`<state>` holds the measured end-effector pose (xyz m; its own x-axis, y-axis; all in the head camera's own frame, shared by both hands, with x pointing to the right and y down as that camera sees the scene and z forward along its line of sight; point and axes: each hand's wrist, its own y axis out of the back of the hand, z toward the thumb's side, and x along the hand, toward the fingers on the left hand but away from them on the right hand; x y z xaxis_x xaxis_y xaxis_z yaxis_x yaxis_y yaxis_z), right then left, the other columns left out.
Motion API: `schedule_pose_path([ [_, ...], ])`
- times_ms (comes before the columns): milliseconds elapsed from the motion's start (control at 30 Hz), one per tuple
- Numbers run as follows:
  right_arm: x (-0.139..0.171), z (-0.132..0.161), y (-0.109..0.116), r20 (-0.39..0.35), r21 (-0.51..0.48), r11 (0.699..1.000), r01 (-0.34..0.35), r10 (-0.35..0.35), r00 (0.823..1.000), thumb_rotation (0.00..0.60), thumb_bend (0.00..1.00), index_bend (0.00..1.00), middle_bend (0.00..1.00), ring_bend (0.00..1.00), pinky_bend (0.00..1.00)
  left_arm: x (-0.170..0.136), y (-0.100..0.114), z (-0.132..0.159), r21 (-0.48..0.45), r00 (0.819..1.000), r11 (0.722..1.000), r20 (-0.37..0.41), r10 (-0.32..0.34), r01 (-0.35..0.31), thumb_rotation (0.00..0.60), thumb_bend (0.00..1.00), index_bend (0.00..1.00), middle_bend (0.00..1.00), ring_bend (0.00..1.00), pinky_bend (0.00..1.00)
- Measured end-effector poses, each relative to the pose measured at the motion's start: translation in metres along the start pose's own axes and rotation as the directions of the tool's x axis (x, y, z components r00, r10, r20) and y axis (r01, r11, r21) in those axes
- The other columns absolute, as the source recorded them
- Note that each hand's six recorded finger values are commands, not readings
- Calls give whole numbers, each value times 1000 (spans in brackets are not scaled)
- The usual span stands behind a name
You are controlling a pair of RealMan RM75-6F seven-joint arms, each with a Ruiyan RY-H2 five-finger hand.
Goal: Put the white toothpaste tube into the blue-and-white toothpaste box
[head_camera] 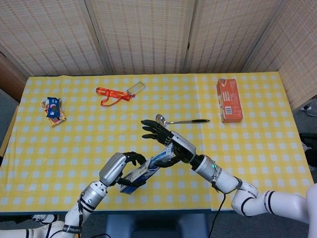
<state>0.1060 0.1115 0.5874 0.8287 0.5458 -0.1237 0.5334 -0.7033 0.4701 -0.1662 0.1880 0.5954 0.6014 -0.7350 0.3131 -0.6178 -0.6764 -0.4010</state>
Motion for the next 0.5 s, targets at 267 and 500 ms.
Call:
schedule_pose_path([
  [267, 5, 22, -15, -51, -47, 995, -90, 88, 995, 600, 92, 0, 0, 0, 61, 0, 8, -1, -13, 1000, 1000, 7, 26, -26, 600, 197, 500, 588, 466, 515],
  [500, 20, 51, -4, -136, 1, 998, -61, 60, 989, 600, 93, 0, 0, 0, 61, 2, 23, -3, -66, 997, 995, 8, 78, -77, 600, 197, 499, 587, 462, 513],
])
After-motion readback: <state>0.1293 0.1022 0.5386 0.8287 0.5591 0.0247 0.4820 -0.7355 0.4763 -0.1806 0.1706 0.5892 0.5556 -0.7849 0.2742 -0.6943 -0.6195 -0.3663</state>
